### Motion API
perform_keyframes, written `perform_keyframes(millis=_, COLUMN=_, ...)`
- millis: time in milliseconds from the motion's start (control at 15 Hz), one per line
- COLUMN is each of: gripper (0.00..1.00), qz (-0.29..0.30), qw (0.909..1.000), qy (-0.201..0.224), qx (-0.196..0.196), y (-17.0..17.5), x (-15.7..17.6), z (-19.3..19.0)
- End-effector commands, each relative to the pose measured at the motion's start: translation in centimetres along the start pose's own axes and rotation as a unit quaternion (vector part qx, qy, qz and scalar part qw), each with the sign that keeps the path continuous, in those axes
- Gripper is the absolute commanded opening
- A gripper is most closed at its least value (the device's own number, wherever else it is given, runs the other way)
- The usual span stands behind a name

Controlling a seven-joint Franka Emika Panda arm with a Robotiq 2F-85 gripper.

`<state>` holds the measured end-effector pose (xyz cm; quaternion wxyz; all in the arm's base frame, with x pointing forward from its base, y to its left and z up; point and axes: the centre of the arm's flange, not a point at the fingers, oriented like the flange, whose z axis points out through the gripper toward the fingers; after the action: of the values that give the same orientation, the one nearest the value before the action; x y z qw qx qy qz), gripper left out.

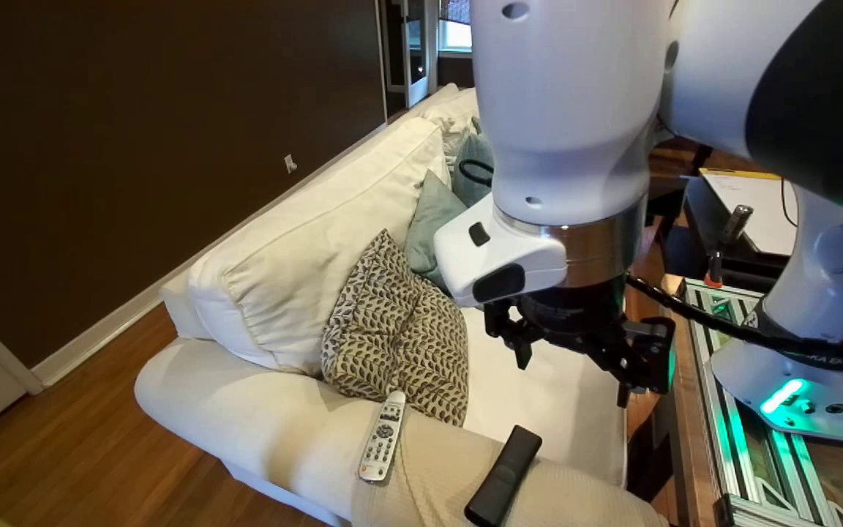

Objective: Put the black remote upright

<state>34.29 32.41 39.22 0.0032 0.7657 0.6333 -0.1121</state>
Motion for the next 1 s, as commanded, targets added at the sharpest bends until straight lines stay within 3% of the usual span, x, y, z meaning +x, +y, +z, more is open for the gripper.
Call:
perform_keyframes(millis=0, gripper=1.0, qz=-0.005, qw=0.9996, qy=-0.025, qx=-0.006, y=-0.1, x=1.2, z=1.3)
perform_keyframes(millis=267, gripper=1.0, qz=0.003, qw=0.9983, qy=-0.013, qx=-0.056, y=-0.1, x=1.3, z=3.5)
perform_keyframes(millis=600, gripper=1.0, qz=0.015, qw=0.9922, qy=0.082, qx=-0.093, y=0.8, x=1.9, z=6.2)
perform_keyframes(millis=933, gripper=1.0, qz=0.005, qw=0.986, qy=0.13, qx=-0.105, y=1.8, x=1.8, z=8.8)
